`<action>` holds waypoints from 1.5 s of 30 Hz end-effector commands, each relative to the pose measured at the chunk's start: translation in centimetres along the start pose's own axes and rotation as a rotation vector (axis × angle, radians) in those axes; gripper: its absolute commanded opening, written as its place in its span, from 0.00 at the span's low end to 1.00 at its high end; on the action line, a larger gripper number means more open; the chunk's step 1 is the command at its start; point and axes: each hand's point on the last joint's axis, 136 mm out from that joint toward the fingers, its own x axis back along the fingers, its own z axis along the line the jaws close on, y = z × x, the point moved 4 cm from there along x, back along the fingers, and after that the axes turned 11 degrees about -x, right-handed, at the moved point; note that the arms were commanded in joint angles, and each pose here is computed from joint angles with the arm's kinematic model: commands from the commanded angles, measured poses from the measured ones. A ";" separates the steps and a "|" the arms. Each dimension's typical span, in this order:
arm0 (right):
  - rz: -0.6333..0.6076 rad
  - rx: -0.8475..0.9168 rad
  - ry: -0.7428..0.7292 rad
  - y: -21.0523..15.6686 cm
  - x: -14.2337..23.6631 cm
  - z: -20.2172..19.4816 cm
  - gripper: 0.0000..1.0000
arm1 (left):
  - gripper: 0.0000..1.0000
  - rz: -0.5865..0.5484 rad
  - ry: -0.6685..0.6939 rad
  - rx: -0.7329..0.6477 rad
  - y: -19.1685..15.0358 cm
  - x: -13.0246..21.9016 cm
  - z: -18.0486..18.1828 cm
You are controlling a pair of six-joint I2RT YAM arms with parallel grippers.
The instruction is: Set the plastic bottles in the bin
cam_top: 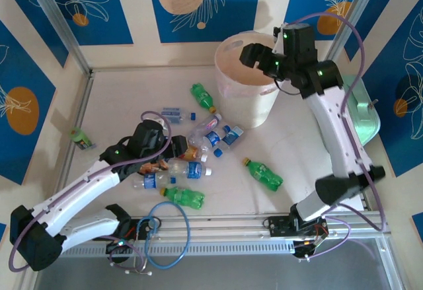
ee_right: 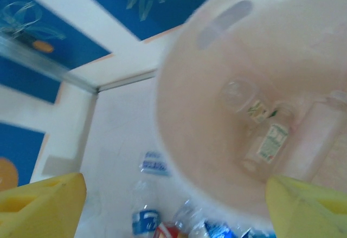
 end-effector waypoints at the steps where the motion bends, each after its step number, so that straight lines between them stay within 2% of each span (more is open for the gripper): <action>1: -0.010 0.122 -0.028 -3.1 4.2 0.1 0.86 | 0.73 -0.014 -0.016 -0.052 0.7 1.6 -0.3; 6: 0.043 0.162 -0.087 -9.1 6.0 -2.3 0.86 | 0.73 0.035 -0.041 -0.112 0.9 1.8 -1.1; 10: 0.139 0.211 -0.103 -14.6 5.9 -4.8 0.87 | 0.73 0.015 -0.013 -0.095 1.3 2.0 -0.8; 16: 0.160 0.166 -0.344 -20.2 3.4 -13.1 0.98 | 0.72 0.008 -0.030 -0.054 1.3 1.0 -1.0; 19: 0.215 0.107 -0.418 -22.5 2.7 -16.6 0.99 | 0.71 0.019 -0.049 -0.027 0.9 0.5 -1.1; 24: 0.285 -0.039 -0.493 -23.9 2.0 -20.8 0.98 | 0.70 0.026 -0.094 -0.013 0.5 0.1 -1.5; 30: 0.376 -0.234 -0.479 -25.0 1.4 -23.9 0.98 | 0.68 0.035 -0.131 0.017 0.3 -0.7 -2.1; 38: 0.469 -0.265 -0.518 -27.4 0.9 -25.4 0.98 | 0.68 0.034 -0.132 0.007 0.2 -0.5 -2.1; 45: 0.511 -0.221 -0.555 -29.0 -0.6 -25.8 0.98 | 0.68 0.030 -0.131 -0.013 0.5 -0.7 -2.2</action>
